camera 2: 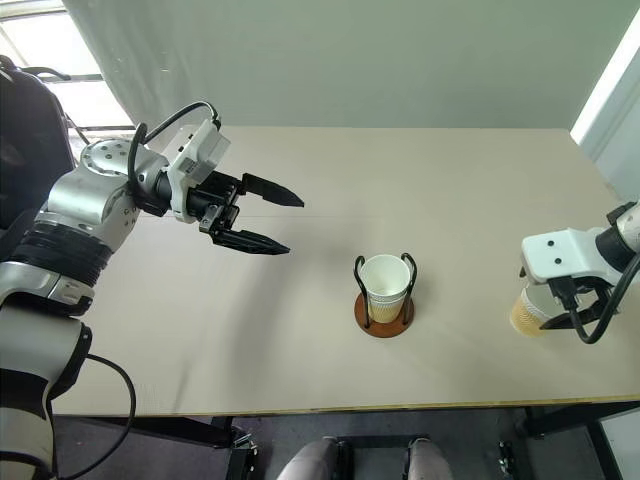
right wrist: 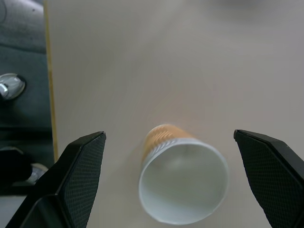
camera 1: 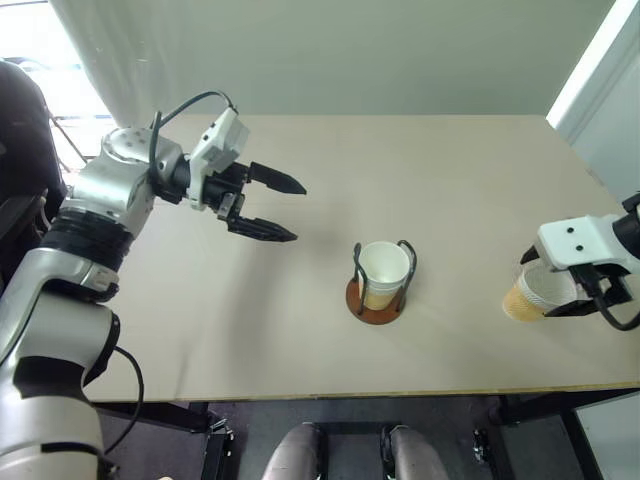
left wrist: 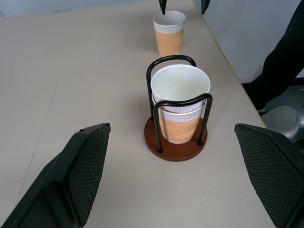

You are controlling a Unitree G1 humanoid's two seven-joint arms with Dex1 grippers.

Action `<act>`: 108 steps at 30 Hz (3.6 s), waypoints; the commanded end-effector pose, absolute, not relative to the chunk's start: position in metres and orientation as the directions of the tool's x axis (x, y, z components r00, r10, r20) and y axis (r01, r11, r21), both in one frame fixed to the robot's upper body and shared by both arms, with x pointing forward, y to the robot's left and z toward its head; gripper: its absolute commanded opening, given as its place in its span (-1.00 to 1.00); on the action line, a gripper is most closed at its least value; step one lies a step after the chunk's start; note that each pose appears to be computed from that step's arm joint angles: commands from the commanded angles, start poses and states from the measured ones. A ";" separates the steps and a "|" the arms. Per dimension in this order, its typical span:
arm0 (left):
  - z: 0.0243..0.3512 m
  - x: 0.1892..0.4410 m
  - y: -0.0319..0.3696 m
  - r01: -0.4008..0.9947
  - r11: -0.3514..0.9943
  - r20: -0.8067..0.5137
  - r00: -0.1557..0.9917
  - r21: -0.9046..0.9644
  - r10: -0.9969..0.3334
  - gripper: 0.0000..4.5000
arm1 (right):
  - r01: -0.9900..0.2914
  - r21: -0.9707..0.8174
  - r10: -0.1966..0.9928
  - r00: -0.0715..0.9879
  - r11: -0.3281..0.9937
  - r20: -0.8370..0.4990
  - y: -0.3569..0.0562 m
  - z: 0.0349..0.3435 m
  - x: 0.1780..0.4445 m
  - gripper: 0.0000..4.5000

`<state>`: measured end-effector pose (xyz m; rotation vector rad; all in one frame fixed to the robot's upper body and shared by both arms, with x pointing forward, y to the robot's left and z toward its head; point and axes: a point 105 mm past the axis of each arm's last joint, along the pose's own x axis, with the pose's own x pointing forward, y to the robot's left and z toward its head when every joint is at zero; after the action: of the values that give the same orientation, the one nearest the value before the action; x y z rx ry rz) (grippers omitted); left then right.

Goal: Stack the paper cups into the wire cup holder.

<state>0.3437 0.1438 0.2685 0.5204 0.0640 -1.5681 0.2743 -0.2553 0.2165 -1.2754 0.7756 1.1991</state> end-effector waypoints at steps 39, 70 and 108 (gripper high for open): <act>0.270 0.340 0.150 0.943 -0.099 -0.352 0.020 0.317 -0.936 1.00 | -0.899 -0.306 0.005 0.320 -0.313 -0.947 -0.283 0.194 0.294 -0.99; 0.254 0.349 0.138 0.949 -0.123 -0.367 -0.008 0.289 -0.930 1.00 | -0.587 -0.586 0.348 0.476 -0.558 -0.808 -0.129 0.307 0.291 -0.99; 0.261 0.354 0.134 0.940 -0.120 -0.365 0.005 0.319 -0.931 1.00 | -0.599 -0.525 0.406 0.335 -0.605 -0.850 -0.097 0.268 0.271 -0.99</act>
<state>0.3568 0.1339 0.2491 0.5294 0.0492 -1.5719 0.2749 -0.0965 0.2631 -1.6980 0.1934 1.4355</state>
